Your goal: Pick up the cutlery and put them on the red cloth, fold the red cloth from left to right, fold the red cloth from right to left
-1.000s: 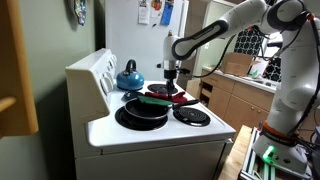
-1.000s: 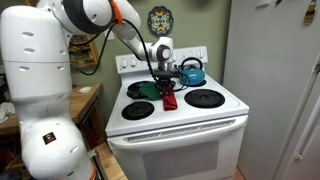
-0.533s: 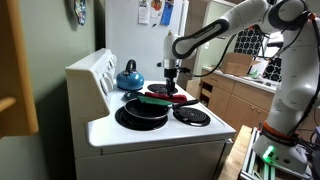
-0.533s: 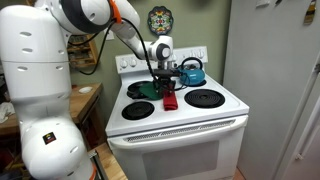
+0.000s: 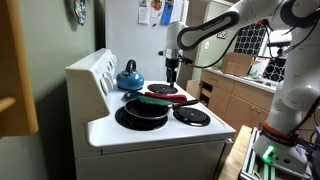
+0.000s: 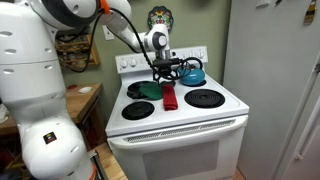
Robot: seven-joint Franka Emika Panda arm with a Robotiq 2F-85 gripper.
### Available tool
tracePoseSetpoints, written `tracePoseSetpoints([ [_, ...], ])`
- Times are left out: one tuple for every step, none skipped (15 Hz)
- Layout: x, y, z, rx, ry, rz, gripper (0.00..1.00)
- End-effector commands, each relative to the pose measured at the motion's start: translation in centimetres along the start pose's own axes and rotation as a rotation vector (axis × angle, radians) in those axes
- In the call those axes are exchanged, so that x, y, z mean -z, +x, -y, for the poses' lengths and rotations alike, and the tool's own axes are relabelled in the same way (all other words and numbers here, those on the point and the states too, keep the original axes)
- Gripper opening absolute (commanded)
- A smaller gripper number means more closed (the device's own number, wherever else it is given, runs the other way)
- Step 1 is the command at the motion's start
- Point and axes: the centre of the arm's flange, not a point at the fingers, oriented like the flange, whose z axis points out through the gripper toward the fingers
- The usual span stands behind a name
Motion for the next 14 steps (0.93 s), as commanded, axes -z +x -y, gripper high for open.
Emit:
tracePoseSetpoints([
  [2.4,-0.4,0.6,-0.002,-0.094,0.016,1.00],
  [2.9,-0.3,0.6,0.003,-0.108,0.014,1.00],
  [3.2,-0.3,0.7,0.006,-0.122,0.014,1.00],
  [3.5,-0.2,0.7,0.005,-0.133,0.009,1.00],
  [3.8,-0.1,0.6,-0.005,-0.141,-0.008,1.00],
  [4.0,0.0,0.5,-0.011,-0.148,-0.018,1.00],
  [3.7,0.2,0.3,0.007,-0.120,-0.016,1.00],
  [3.9,0.2,0.3,0.003,-0.123,-0.020,1.00],
  [4.1,0.3,0.3,0.002,-0.125,-0.022,1.00],
  [4.1,0.3,0.2,0.001,-0.126,-0.023,1.00],
  [4.1,0.3,0.2,0.000,-0.126,-0.023,1.00],
  [4.1,0.3,0.2,0.000,-0.126,-0.023,1.00],
  [4.1,0.3,0.2,0.000,-0.126,-0.023,1.00],
  [4.1,0.3,0.2,0.000,-0.126,-0.023,1.00],
])
